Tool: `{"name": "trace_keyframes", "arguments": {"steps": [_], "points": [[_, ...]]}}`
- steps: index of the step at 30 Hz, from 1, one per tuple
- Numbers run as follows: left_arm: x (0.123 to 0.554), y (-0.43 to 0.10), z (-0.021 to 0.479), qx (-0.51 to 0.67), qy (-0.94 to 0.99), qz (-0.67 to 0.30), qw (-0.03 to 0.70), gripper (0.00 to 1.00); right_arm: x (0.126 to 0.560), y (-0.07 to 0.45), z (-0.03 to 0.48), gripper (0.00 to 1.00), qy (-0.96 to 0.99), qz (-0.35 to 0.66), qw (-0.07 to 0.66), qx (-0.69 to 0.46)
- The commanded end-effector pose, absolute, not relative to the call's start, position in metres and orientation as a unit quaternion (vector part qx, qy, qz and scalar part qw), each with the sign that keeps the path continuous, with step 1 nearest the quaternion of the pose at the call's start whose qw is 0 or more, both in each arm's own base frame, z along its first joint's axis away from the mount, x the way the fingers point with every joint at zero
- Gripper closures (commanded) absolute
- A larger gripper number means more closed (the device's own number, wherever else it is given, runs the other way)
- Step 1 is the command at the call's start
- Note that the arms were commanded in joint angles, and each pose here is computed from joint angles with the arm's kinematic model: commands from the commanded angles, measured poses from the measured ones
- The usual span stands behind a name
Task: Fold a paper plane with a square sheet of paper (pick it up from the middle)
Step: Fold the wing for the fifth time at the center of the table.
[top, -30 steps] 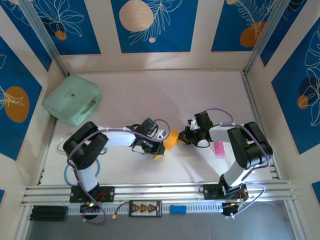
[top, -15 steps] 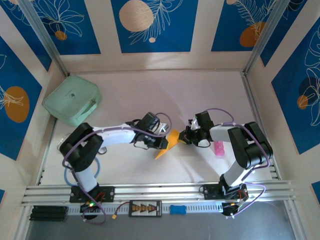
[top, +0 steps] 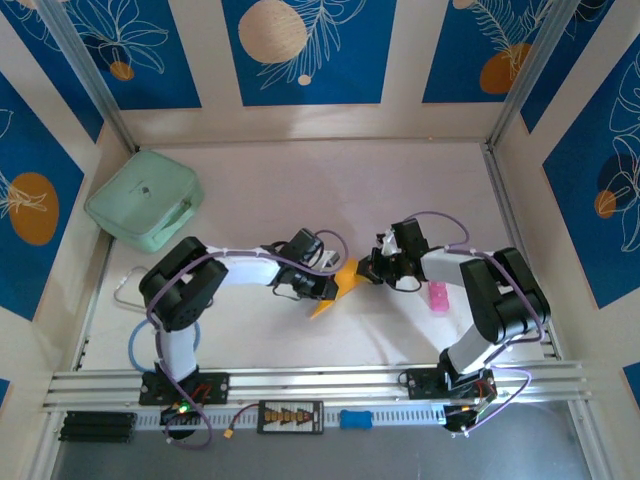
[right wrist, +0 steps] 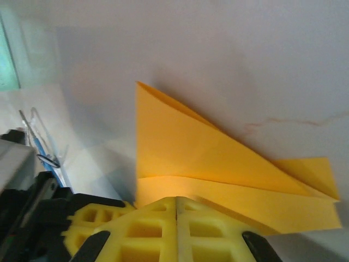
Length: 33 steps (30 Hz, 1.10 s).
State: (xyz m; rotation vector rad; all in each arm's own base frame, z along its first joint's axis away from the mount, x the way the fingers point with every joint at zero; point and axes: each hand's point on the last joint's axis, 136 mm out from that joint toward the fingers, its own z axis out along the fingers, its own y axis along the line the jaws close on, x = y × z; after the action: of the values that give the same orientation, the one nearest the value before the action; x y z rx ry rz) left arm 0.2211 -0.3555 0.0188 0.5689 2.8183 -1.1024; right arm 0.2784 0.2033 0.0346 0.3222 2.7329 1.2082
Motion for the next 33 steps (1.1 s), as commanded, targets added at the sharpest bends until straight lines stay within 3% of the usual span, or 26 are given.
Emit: {"name": "trace_keyframes", "arguments": {"steps": [1, 12, 24, 33], "points": [[0.199, -0.325, -0.016, 0.161, 0.939, -0.304, -0.02, 1.0, 0.277, 0.222, 0.051, 0.93, 0.898, 0.427, 0.075, 0.076], [0.198, -0.325, -0.015, 0.156, 0.94, -0.303, -0.021, 1.0, 0.271, 0.197, 0.003, 0.93, 0.913, 0.384, 0.049, 0.125], [0.198, -0.317, -0.022, 0.142, 0.949, -0.281, -0.024, 1.0, 0.304, 0.154, 0.021, 0.91, 0.895, 0.398, 0.102, 0.174], [0.227, -0.332, -0.005, 0.071, 0.954, -0.29, 0.029, 0.97, 0.283, 0.155, 0.05, 0.86, 0.896, 0.389, 0.126, 0.171]]}}
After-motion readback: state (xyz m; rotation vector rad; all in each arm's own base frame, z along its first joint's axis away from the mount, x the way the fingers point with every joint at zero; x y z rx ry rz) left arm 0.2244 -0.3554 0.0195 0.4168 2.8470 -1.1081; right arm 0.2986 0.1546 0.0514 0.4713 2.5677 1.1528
